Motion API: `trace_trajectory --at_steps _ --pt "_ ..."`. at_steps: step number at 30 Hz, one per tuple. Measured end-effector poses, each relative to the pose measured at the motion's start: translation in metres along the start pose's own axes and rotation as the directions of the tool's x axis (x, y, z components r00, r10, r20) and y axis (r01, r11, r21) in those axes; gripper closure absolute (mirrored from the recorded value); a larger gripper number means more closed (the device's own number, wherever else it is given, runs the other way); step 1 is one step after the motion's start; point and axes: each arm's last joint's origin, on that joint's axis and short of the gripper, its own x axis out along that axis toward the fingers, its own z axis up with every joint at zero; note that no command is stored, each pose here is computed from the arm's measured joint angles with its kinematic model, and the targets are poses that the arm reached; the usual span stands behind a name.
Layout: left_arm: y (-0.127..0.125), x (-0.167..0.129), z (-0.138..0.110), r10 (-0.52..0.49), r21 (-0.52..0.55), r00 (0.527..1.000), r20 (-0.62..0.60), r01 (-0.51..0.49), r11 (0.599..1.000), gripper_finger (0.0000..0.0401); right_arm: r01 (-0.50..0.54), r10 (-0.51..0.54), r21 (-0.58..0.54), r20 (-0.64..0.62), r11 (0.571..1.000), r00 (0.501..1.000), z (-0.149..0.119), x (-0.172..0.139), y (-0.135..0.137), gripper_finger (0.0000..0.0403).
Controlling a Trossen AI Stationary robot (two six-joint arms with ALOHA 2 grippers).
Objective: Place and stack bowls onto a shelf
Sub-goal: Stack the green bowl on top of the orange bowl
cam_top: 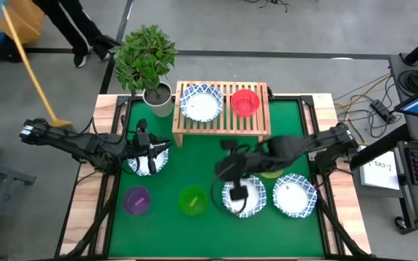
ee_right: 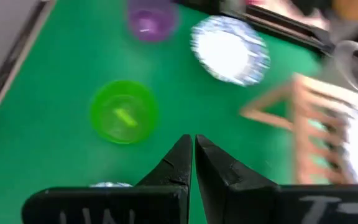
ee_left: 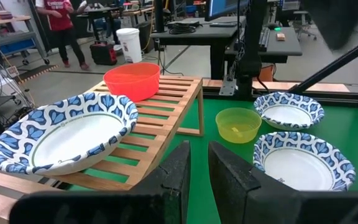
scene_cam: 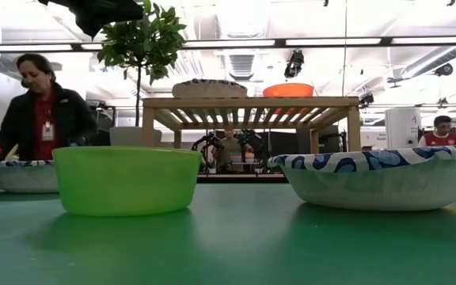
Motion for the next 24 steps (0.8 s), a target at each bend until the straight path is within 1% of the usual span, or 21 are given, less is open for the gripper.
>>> trace_trajectory --at_steps 3,6,8,13,15,18,20,24 --pt "0.0 0.0 0.0 0.0 0.001 1.0 0.0 0.0 1.0 0.0362 -0.093 0.096 -0.056 0.037 0.994 0.995 -0.007 0.039 0.019 0.0392" --pt "0.0 0.0 0.0 0.0 0.001 1.0 -0.001 0.0 1.0 0.0362 -0.191 0.196 -0.067 0.075 0.979 0.978 -0.02 0.08 0.034 0.0392" --pt "0.0 0.0 0.0 0.0 0.001 1.0 -0.001 0.0 1.0 0.0362 -0.213 0.218 -0.068 0.08 0.975 0.973 -0.029 0.105 0.041 0.0392" --pt "0.0 0.0 0.0 0.0 0.002 1.0 -0.003 0.0 1.0 0.0362 -0.226 0.226 -0.023 0.007 0.974 0.974 -0.05 0.153 0.053 0.038" --pt "0.0 0.0 0.0 0.0 0.002 1.0 -0.003 0.0 1.0 0.0362 -0.229 0.229 -0.017 -0.019 0.973 0.973 -0.053 0.166 0.057 0.0365" --pt "0.0 0.0 0.0 0.0 0.002 1.0 -0.003 0.0 1.0 0.0362 -0.237 0.236 -0.02 -0.038 0.971 0.971 -0.054 0.182 0.061 0.033" --pt "0.0 0.0 0.0 0.001 0.002 1.0 -0.004 -0.001 1.0 0.0362 -0.249 0.248 -0.015 -0.044 0.969 0.968 -0.052 0.191 0.063 0.03" --pt "0.0 0.0 0.0 0.001 0.002 1.0 -0.003 -0.001 1.0 0.0362 -0.311 0.308 -0.034 -0.08 0.95 0.948 -0.049 0.205 0.068 0.0238"
